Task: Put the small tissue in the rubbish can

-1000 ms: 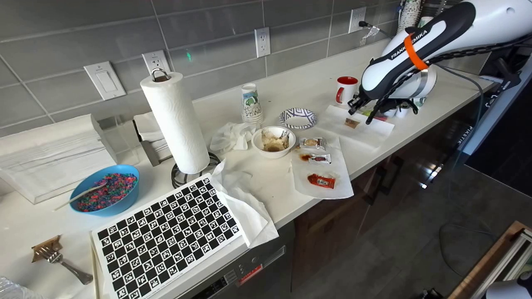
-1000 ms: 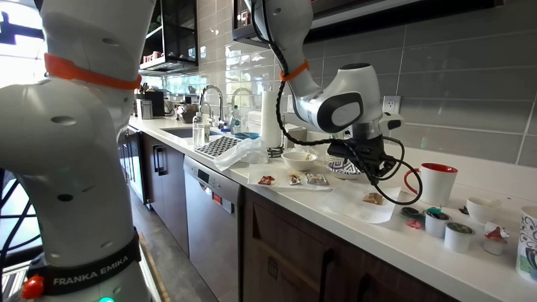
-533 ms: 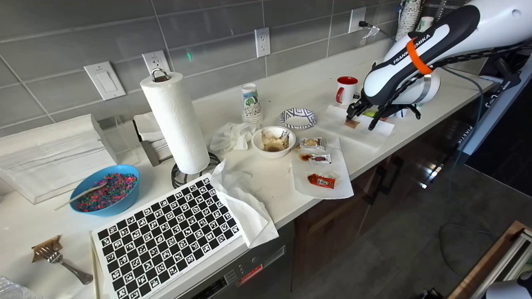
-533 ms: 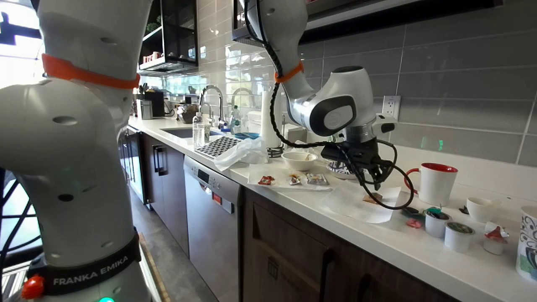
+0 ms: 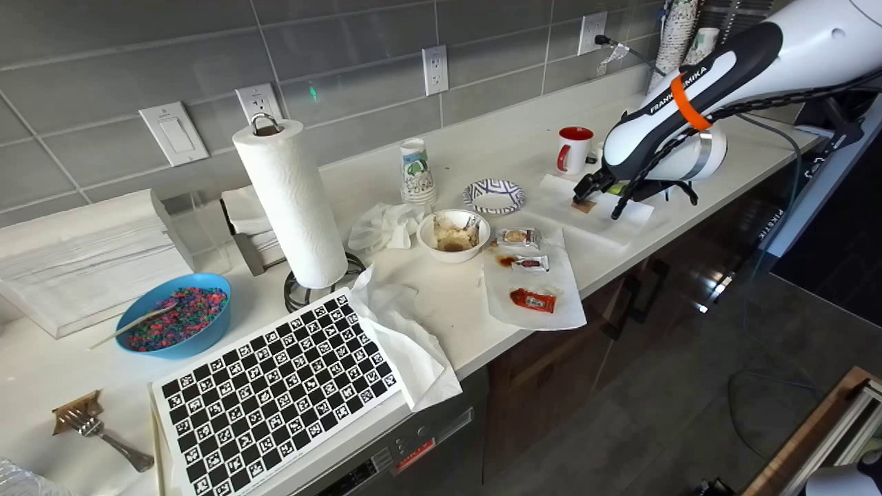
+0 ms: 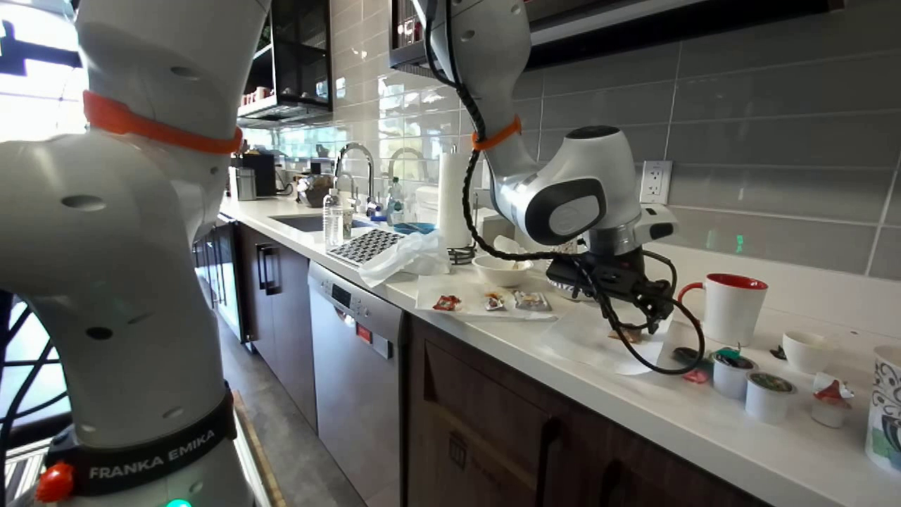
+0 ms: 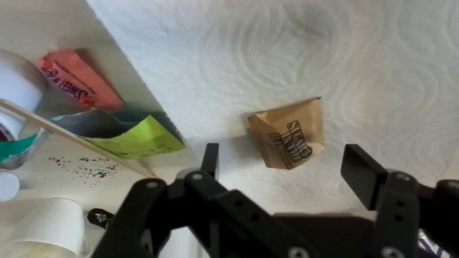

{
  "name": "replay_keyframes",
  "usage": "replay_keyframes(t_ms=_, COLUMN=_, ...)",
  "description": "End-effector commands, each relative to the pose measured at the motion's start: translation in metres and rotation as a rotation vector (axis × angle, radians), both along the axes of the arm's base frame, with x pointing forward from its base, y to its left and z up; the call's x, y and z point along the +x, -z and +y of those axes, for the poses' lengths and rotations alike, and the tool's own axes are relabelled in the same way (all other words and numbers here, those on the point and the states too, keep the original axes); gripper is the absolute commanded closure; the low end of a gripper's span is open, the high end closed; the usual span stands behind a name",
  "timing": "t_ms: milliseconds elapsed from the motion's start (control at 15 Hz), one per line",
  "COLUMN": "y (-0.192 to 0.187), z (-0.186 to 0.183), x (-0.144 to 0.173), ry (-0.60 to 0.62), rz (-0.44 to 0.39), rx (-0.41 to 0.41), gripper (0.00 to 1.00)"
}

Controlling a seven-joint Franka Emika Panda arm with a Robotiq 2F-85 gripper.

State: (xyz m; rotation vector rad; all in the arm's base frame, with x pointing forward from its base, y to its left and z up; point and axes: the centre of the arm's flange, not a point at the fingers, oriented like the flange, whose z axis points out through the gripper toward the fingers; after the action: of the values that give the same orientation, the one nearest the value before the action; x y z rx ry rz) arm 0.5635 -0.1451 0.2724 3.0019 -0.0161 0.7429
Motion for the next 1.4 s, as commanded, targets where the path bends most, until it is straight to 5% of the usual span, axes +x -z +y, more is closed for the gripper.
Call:
replay_keyframes(t_ms=0, y=0.011, z=-0.011, x=0.007, ry=-0.008, rz=-0.017, rx=0.017, gripper=0.32)
replay_keyframes(t_ms=67, y=0.012, z=-0.013, x=0.008, ry=-0.009, rz=-0.019, rx=0.019, gripper=0.3)
replay_keyframes(t_ms=267, y=0.015, z=-0.015, x=0.012, ry=-0.016, rz=-0.02, rx=0.028, gripper=0.46)
replay_keyframes(t_ms=600, y=0.021, z=-0.012, x=0.021, ry=-0.033, rz=-0.021, rx=0.045, gripper=0.43)
replay_keyframes(t_ms=667, y=0.021, z=-0.011, x=0.022, ry=-0.037, rz=-0.022, rx=0.047, gripper=0.47)
replay_keyframes(t_ms=800, y=0.021, z=-0.009, x=0.024, ry=-0.04, rz=-0.024, rx=0.048, gripper=0.72)
replay_keyframes(t_ms=1000, y=0.02, z=-0.007, x=0.025, ry=-0.04, rz=-0.026, rx=0.046, gripper=0.97)
replay_keyframes(t_ms=1333, y=0.012, z=-0.006, x=0.026, ry=-0.033, rz=-0.039, rx=0.035, gripper=1.0)
